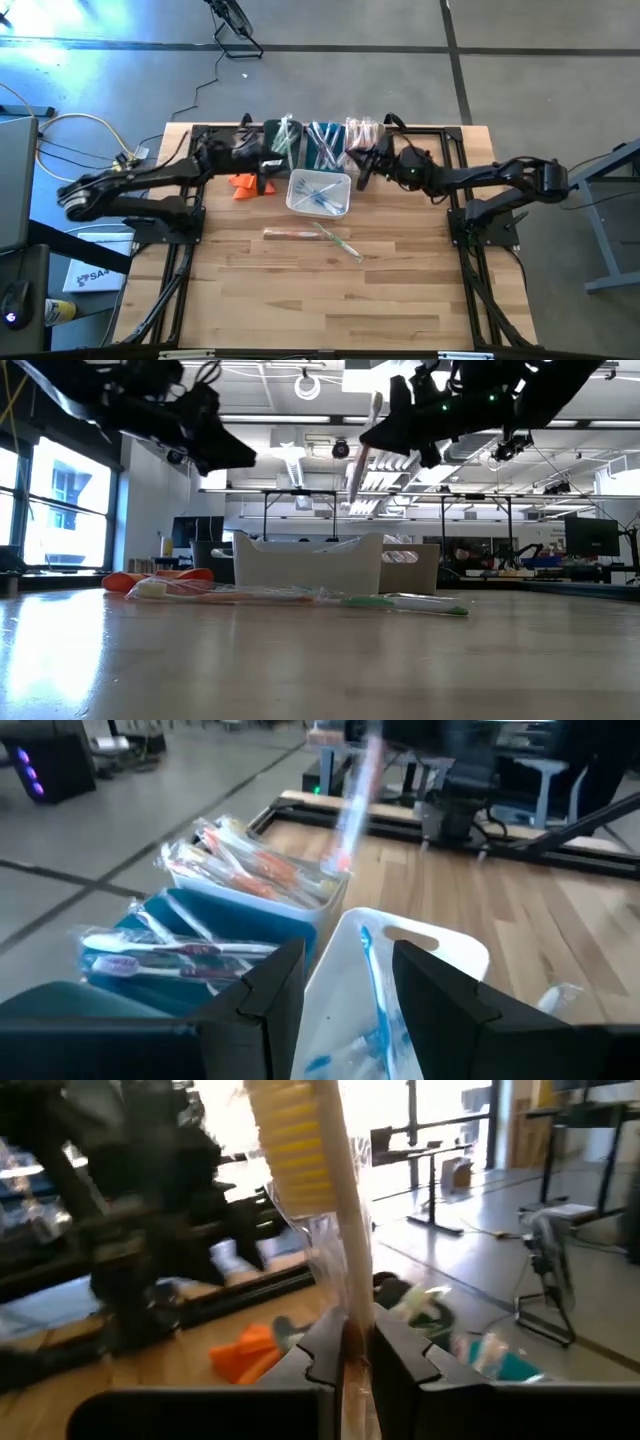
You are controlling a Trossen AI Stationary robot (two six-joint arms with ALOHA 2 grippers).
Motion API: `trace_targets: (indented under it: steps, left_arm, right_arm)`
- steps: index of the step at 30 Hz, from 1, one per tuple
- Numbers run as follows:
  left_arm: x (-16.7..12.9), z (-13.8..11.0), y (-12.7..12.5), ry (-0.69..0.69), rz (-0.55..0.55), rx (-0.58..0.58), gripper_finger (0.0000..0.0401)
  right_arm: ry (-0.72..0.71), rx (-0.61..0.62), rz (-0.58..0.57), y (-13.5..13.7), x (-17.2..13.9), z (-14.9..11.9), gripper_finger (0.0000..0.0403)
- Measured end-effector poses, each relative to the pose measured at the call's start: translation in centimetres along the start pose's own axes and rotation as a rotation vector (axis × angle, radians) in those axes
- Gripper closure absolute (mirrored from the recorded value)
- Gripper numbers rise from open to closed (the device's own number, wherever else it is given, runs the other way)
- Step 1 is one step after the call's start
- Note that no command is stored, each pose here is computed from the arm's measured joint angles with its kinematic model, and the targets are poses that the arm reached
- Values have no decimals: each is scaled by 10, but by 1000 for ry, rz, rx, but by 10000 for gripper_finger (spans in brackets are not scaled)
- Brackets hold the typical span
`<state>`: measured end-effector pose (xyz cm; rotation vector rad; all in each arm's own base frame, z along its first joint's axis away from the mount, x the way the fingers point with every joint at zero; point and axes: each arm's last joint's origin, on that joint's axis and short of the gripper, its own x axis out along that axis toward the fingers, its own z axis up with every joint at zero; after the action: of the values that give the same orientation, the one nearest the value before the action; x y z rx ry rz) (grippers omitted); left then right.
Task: Pick & Place Toothbrushes
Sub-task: Put the orange toothbrush into the gray bin
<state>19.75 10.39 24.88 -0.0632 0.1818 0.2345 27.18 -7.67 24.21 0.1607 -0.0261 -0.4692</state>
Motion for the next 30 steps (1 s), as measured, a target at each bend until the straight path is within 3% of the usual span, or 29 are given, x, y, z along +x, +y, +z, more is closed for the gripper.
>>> trace_targets:
  steps: [5,11,18,30]
  left_arm:
    - [-33,-2,-10,-67,-3,26,250]
    - [-66,-1,-20,-55,-3,22,250]
    - [-85,-1,-25,-65,-5,23,250]
    - [-81,-3,-24,-37,-2,14,250]
  right_arm:
    - [-3,43,-120,-21,0,5,380]
    - [120,140,-255,-49,1,-6,380]
    - [206,189,-389,-69,-3,-15,380]
    - [358,316,-373,-78,2,-39,380]
